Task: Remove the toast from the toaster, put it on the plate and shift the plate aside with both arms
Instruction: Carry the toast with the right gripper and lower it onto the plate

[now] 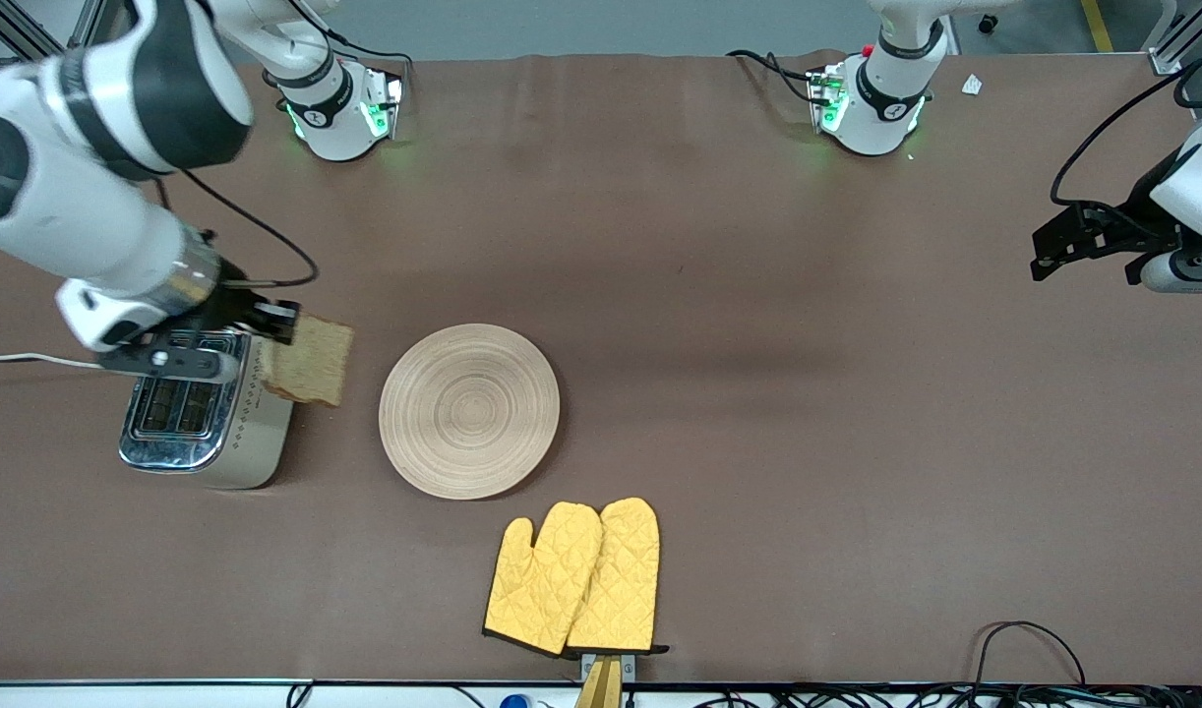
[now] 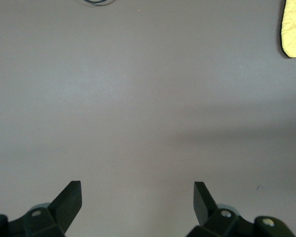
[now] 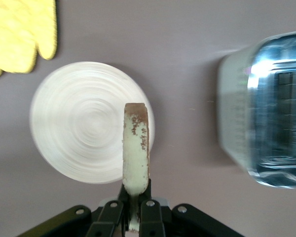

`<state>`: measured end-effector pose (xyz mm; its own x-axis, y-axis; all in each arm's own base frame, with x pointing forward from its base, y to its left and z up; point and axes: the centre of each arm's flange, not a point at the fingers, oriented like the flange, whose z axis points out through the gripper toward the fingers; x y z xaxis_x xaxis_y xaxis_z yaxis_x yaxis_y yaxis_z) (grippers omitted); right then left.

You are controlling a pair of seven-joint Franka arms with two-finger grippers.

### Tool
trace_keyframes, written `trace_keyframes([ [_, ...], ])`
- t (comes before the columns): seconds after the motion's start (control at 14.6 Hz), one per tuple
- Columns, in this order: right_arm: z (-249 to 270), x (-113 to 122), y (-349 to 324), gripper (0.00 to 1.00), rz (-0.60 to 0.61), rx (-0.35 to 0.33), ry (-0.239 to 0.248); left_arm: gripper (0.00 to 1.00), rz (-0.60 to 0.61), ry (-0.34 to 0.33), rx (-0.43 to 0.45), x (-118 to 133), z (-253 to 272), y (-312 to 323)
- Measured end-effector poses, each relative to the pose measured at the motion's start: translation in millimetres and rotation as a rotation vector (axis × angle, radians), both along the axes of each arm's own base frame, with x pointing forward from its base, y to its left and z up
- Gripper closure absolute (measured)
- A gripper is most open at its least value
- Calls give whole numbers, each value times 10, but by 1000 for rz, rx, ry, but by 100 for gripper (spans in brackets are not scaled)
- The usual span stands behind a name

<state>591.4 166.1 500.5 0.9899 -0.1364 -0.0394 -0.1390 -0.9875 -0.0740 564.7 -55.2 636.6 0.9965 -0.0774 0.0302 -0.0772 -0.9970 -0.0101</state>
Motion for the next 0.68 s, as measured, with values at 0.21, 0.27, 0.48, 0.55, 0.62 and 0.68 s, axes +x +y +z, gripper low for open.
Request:
trace_keyframes([
  [0.21, -367, -81, 414, 89, -52, 71, -7, 0, 0, 0, 0, 1, -2, -2],
  [0.27, -446, -96, 512, 89, -60, 94, -12, 0, -1, 0, 0, 1, -2, -4],
  [0.48, -773, -116, 689, 89, -99, 162, -13, 0, -1, 0, 0, 1, 0, -4],
  [0.55, -919, -104, 723, 89, -111, 175, -5, 0, -1, 0, 0, 1, 0, -4],
  [0.62, -1061, -89, 774, 89, -114, 179, 0, 0, -1, 0, 0, 1, 0, -4],
  [0.68, -1207, -90, 848, 89, -110, 179, 7, 0, -1, 0, 0, 1, 0, -4],
])
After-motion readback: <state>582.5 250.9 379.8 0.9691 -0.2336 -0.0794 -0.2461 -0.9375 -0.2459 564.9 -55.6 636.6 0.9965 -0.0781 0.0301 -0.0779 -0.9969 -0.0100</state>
